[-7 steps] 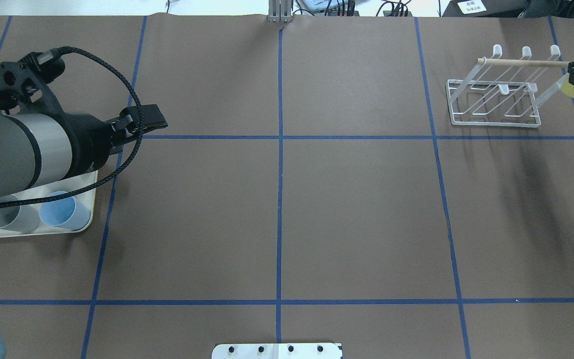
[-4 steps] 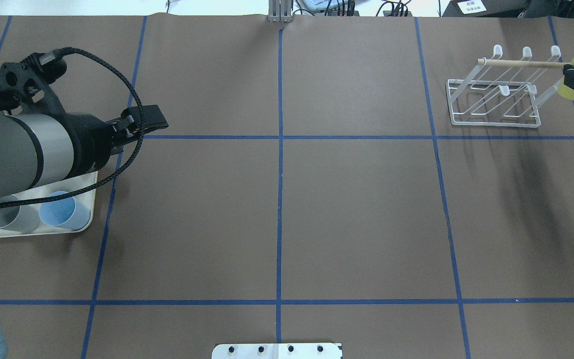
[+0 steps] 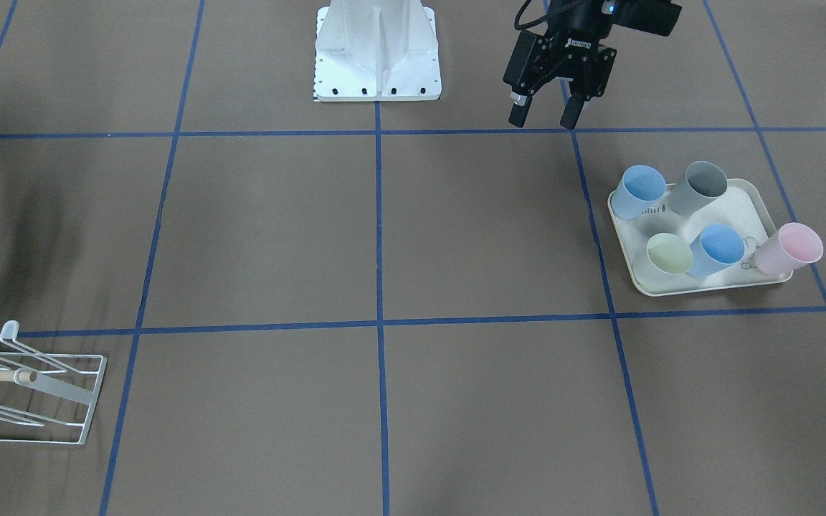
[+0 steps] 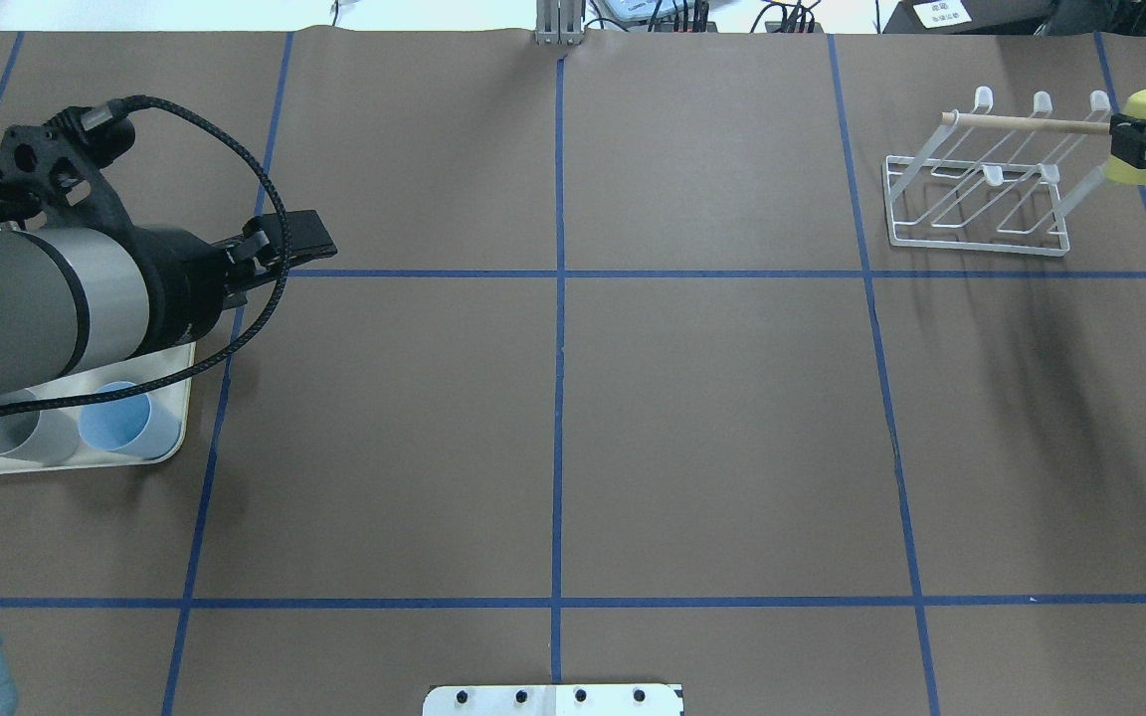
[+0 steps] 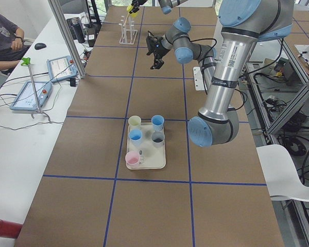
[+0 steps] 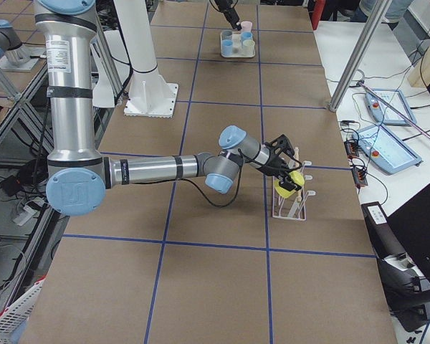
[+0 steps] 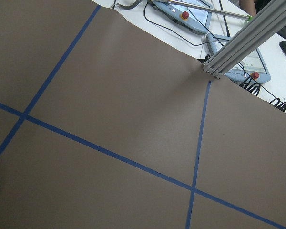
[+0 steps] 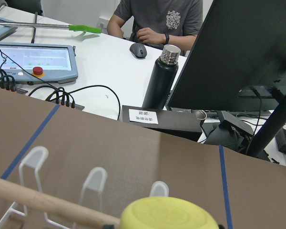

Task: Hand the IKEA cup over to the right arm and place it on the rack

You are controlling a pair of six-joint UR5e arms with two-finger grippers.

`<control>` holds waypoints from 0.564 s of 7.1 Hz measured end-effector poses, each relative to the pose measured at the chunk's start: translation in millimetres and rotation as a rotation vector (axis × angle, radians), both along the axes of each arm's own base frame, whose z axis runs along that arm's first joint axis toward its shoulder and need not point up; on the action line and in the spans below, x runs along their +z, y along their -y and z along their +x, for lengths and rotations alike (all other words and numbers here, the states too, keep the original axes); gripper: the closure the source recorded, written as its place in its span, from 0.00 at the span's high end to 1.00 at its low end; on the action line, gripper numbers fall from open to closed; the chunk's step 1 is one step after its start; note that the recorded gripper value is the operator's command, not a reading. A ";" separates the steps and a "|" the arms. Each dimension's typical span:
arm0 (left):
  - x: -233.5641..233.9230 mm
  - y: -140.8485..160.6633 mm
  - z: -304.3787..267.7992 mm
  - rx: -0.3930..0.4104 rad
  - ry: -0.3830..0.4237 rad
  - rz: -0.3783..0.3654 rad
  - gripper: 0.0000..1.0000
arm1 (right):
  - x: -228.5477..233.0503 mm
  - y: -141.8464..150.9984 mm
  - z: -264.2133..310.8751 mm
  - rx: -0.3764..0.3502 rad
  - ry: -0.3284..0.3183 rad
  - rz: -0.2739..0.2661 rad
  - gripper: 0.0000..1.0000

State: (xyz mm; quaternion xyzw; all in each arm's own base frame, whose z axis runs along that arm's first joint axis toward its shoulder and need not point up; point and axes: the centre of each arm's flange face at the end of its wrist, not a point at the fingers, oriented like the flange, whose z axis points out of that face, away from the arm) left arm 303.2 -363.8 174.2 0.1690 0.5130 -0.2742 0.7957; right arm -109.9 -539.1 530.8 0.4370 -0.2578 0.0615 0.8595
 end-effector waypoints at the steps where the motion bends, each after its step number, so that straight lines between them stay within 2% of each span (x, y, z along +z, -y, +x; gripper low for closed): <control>1: -0.8 -0.1 0.0 0.000 -0.001 0.001 1.00 | -2.1 0.9 0.2 0.000 0.001 0.004 0.00; 4: -1.9 -0.8 -0.6 0.004 -0.005 0.001 1.00 | -7.4 2.4 2.5 0.002 -0.007 0.020 0.00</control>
